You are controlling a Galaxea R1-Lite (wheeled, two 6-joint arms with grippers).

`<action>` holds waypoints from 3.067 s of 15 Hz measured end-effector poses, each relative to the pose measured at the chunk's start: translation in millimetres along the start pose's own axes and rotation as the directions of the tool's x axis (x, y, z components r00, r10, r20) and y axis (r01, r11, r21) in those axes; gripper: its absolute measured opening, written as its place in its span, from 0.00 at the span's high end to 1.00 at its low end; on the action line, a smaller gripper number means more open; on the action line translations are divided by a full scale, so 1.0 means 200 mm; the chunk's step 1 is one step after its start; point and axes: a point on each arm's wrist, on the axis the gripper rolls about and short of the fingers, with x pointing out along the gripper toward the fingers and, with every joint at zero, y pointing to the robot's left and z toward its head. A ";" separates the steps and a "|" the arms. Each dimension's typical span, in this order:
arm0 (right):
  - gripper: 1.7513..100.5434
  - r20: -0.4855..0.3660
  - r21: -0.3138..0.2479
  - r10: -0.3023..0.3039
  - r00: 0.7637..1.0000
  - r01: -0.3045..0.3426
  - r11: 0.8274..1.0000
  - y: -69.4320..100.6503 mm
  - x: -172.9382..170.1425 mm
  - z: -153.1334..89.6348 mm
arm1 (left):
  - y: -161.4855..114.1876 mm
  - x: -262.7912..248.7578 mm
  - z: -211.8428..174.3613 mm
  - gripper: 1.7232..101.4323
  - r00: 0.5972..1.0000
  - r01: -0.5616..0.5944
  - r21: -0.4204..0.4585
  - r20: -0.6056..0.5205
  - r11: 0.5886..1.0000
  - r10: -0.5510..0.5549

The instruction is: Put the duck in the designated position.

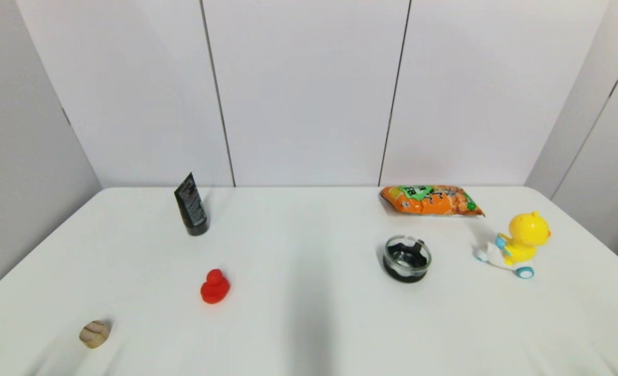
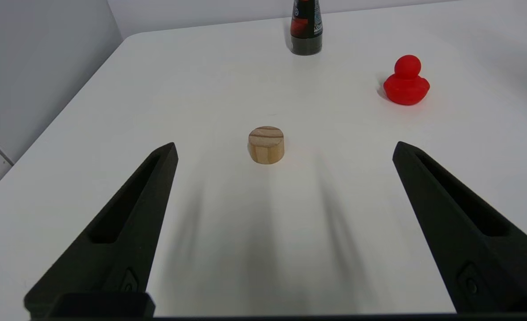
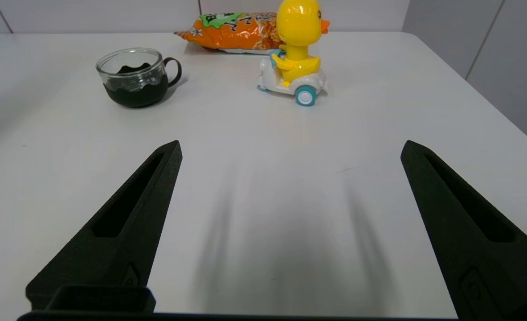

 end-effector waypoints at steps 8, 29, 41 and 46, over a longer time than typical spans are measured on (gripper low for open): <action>0.03 0.000 0.001 0.000 1.000 0.000 1.000 0.00 0.00 0.00 | 0.00 0.00 0.00 0.04 1.000 0.000 0.000 0.000 1.000 0.000; 0.03 0.000 0.001 0.000 1.000 0.000 1.000 0.00 0.00 0.00 | 0.00 0.00 0.00 0.04 1.000 -0.001 -0.001 0.000 1.000 0.001; 0.03 0.000 0.002 0.000 1.000 0.000 1.000 0.00 0.00 0.00 | 0.03 0.08 0.28 0.04 0.996 0.017 0.000 -0.089 1.000 -0.016; 0.03 0.000 0.001 -0.001 1.000 0.001 1.000 0.00 0.00 0.00 | 0.07 0.21 0.66 0.04 0.996 0.067 0.001 -0.056 0.998 -0.067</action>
